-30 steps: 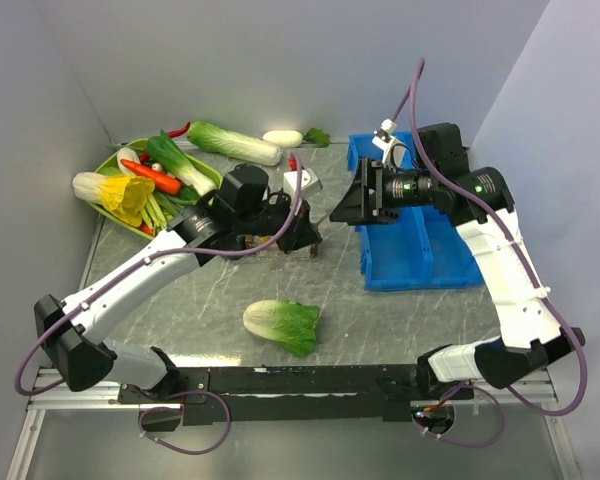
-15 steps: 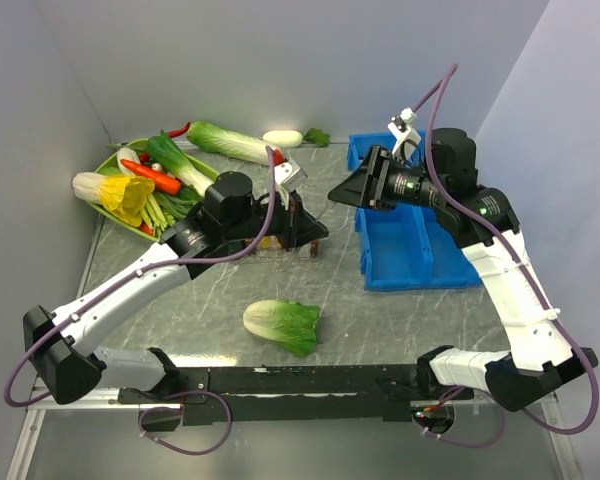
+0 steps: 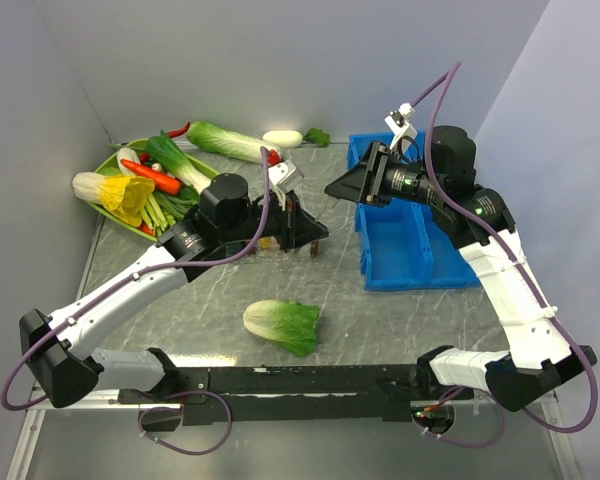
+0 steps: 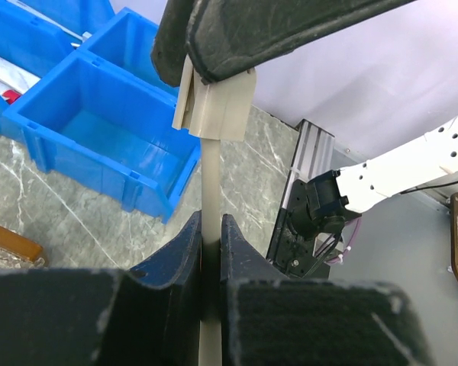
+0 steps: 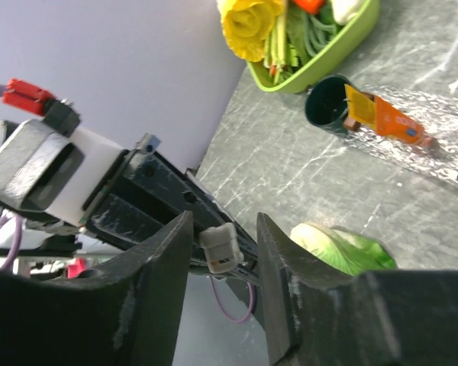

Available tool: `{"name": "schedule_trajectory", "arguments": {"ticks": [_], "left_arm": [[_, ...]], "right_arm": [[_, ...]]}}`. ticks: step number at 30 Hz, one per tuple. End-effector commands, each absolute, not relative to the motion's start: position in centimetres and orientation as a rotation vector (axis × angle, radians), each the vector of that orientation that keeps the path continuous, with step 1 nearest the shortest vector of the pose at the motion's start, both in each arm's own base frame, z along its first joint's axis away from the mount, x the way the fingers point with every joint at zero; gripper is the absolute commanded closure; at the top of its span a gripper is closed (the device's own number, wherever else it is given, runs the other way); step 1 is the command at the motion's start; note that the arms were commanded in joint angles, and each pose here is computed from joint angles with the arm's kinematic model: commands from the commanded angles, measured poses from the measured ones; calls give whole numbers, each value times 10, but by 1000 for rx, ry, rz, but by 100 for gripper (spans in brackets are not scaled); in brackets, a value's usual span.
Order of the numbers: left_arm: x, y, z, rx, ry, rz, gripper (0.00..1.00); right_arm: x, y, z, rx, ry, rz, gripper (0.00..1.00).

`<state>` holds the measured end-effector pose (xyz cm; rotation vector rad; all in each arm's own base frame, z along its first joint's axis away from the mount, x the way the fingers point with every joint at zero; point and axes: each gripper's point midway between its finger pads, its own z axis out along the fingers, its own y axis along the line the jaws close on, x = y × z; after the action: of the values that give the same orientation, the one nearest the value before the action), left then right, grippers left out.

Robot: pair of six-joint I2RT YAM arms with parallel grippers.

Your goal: Prepare toiletry sets of a toothbrush and toothpaste on the tray

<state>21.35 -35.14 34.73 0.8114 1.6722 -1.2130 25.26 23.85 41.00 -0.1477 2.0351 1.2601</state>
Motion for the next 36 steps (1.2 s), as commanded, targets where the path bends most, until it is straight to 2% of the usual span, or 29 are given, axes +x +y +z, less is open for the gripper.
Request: {"name": "schedule_trajectory", "arguments": {"ticks": [1,5,11,21,24,31,36], "left_arm": [[208,-352,369,813,1591,-1254,99],[208,-353,368,814,1595,-1258,99],[208,-355,369,828,1590,-1267,99],[205,-356,363,870,1599,-1262,99],[207,-356,361,861,1614,-1251,99],[220,-355,356,778,1676,-1213,99],[222,-353,357,758,1680,-1210,99]], "right_arm": [[243,246,429,-245,1946,1317,57],[241,248,427,-273,1946,1332,67],[241,253,418,-302,1979,1342,77],[249,252,400,-337,2124,1252,81],[250,251,400,-336,2135,1247,79],[247,250,409,-334,2088,1254,58],[243,250,408,-353,2072,1268,50]]}}
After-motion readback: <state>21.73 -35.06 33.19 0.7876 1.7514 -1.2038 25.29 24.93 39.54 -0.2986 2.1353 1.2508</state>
